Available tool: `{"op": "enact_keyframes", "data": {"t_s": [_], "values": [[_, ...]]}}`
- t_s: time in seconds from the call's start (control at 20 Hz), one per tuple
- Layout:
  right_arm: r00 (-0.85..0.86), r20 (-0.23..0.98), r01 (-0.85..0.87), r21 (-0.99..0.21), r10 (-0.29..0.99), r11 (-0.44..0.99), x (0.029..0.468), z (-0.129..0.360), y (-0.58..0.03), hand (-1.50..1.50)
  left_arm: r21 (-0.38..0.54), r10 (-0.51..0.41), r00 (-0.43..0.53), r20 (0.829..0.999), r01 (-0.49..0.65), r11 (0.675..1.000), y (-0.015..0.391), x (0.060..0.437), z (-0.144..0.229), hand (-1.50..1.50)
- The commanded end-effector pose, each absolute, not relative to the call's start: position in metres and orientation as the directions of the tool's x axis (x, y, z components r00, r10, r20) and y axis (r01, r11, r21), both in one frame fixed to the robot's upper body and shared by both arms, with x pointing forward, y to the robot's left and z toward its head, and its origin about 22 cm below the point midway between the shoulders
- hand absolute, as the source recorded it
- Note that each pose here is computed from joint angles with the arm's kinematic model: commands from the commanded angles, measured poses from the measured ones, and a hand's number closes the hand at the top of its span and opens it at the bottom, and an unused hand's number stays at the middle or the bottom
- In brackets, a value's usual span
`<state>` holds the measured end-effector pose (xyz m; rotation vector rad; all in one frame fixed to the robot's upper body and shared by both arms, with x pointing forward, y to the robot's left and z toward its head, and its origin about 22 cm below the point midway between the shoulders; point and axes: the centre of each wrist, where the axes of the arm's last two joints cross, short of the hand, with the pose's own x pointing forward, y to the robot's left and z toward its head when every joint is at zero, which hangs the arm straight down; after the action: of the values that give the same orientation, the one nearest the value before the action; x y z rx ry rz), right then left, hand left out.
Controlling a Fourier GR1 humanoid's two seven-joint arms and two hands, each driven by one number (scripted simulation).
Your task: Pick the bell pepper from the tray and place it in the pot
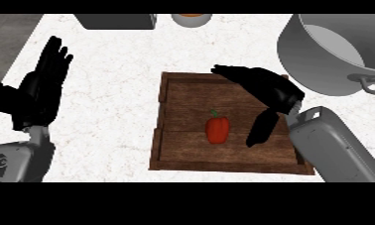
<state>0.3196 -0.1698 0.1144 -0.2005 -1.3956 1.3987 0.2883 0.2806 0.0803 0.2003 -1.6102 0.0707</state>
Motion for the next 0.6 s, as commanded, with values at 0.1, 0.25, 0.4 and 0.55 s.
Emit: {"op": "enact_keyframes", "data": {"t_s": [0.1, 0.25, 0.4, 0.55], "values": [[-0.356, 0.454, -0.600, -0.781, 0.817, 0.173, 0.293, 0.116, -0.129, -1.50, 0.090, -0.098, -0.037, 0.994, -0.182, 0.979, 0.279, 0.276, 0.085, 0.00], [-0.342, 0.496, -0.615, -0.761, 0.798, 0.209, 0.287, 0.098, -0.109, -1.50, 0.076, -0.085, -0.045, 0.995, -0.173, 0.982, 0.284, 0.285, 0.087, 0.00], [-0.322, 0.493, -0.635, -0.746, 0.808, 0.202, 0.282, 0.092, -0.144, -1.50, 0.085, -0.094, -0.039, 0.995, -0.177, 0.980, 0.285, 0.277, 0.081, 0.00], [-0.321, 0.464, -0.627, -0.758, 0.825, 0.182, 0.305, 0.100, -0.115, -1.50, 0.067, -0.074, -0.032, 0.997, -0.173, 0.983, 0.290, 0.284, 0.100, 0.00]]}}
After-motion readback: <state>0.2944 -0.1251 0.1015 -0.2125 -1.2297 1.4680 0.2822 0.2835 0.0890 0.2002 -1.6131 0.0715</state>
